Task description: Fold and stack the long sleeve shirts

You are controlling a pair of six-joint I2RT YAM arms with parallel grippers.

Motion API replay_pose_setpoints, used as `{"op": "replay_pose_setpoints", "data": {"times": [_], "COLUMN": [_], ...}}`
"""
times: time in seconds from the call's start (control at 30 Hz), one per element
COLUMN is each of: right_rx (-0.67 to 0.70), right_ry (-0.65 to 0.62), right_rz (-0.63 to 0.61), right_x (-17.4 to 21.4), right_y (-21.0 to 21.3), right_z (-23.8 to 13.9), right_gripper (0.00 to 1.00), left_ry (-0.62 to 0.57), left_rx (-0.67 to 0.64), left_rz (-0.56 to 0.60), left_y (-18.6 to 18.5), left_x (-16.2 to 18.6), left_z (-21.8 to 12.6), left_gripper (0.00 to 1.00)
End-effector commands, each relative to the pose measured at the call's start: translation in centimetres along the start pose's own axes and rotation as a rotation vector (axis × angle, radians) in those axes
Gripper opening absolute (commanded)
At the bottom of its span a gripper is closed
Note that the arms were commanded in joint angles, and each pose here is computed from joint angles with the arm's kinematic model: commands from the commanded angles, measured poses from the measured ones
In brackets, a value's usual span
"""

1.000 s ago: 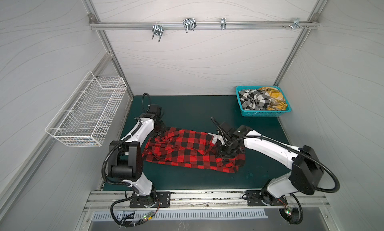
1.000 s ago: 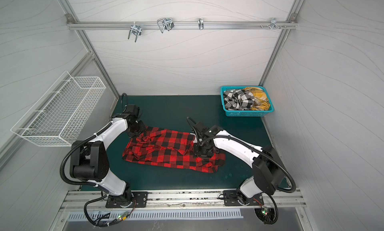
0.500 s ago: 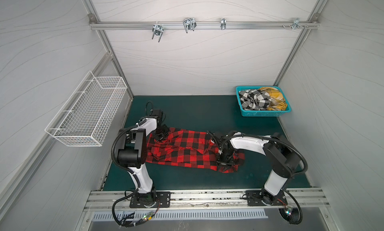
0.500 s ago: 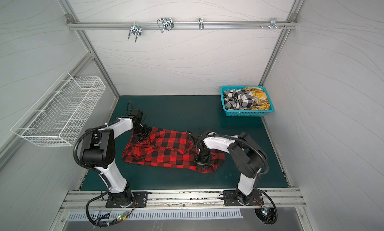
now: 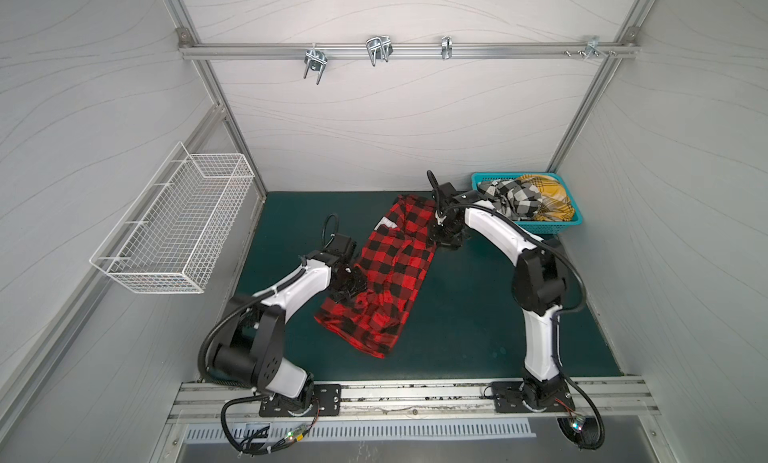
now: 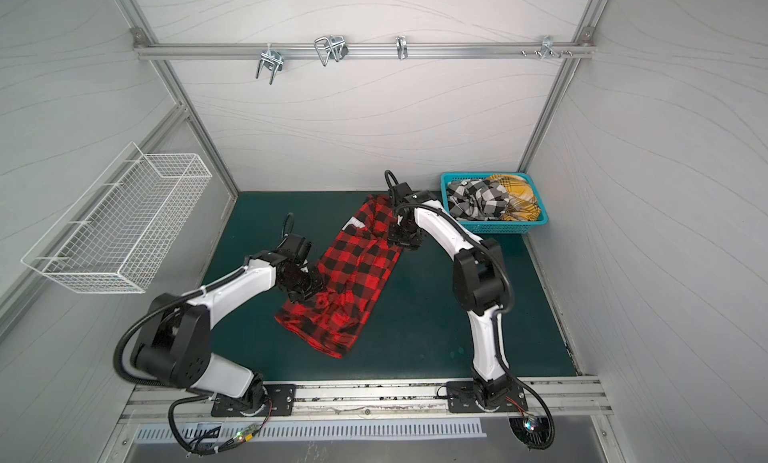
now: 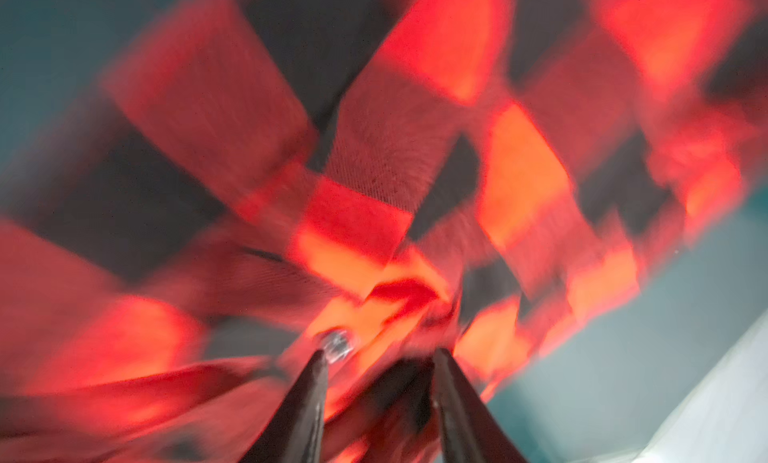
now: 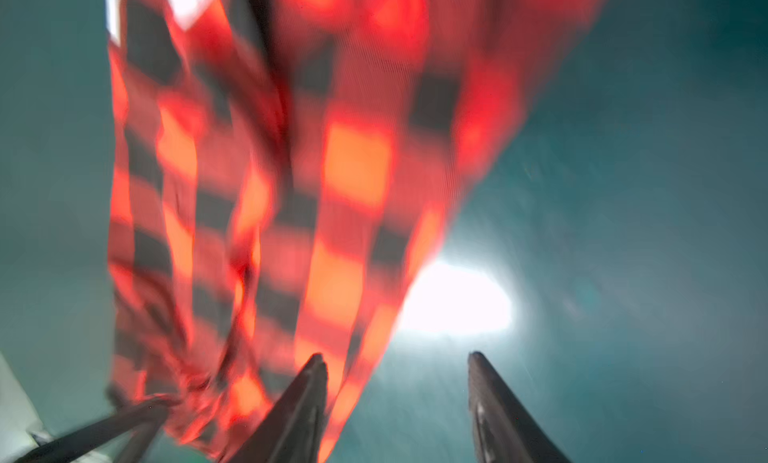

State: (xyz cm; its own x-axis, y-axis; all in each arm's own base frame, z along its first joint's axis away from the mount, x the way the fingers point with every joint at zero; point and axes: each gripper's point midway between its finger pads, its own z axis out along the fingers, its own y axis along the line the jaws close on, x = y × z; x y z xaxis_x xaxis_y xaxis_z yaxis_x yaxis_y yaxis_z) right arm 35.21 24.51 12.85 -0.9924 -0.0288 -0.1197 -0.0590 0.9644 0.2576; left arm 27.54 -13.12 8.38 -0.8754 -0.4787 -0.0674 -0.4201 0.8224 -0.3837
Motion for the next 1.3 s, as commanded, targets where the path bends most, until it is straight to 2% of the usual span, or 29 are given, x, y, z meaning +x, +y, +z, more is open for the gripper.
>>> {"op": "replay_pose_setpoints", "data": {"times": [0.0,0.07,0.17,0.23,0.37,0.43,0.63,0.83,0.93,1.1,1.27], "right_rx": [0.007,-0.042,-0.059,-0.039,-0.125,-0.113,-0.082,-0.012,0.025,0.064,0.054], "right_ry": [0.096,0.117,0.147,0.148,0.169,0.184,0.238,0.264,0.263,0.217,0.223], "right_rz": [-0.022,-0.024,-0.045,-0.042,-0.034,-0.034,-0.048,-0.076,-0.130,-0.156,-0.207], "right_x": [6.6,9.2,11.7,12.5,13.2,13.1,12.5,12.1,12.4,13.1,15.3], "right_y": [-0.4,0.5,1.8,2.1,4.4,4.6,4.7,3.2,3.4,3.6,4.9], "right_z": [-0.9,-0.5,0.5,1.5,4.3,5.8,8.9,10.4,9.9,6.8,5.1], "right_gripper": [0.59,0.59,0.59,0.58,0.57,0.56,0.40,0.33,0.33,0.36,0.51], "left_ry": [-0.134,-0.155,-0.076,-0.029,0.057,0.095,0.147,0.193,0.174,0.092,0.153], "left_rx": [0.027,0.013,0.016,0.052,0.129,0.112,0.050,0.009,0.000,0.023,0.019], "left_rz": [0.003,0.048,0.082,0.082,0.060,0.060,0.029,-0.001,0.014,0.072,0.096], "left_y": [-1.6,-2.5,-3.7,-4.7,-5.8,-5.5,-3.0,-1.5,-1.7,-3.4,-2.2], "left_x": [-2.9,-4.1,-4.5,-4.3,-2.8,-1.7,0.2,1.3,0.9,-0.3,2.0], "left_z": [-3.7,-4.2,-2.8,-1.4,1.4,2.7,5.3,7.6,6.8,2.0,0.7], "left_gripper": [0.52,0.51,0.40,0.37,0.35,0.30,0.25,0.21,0.21,0.35,0.37]}}
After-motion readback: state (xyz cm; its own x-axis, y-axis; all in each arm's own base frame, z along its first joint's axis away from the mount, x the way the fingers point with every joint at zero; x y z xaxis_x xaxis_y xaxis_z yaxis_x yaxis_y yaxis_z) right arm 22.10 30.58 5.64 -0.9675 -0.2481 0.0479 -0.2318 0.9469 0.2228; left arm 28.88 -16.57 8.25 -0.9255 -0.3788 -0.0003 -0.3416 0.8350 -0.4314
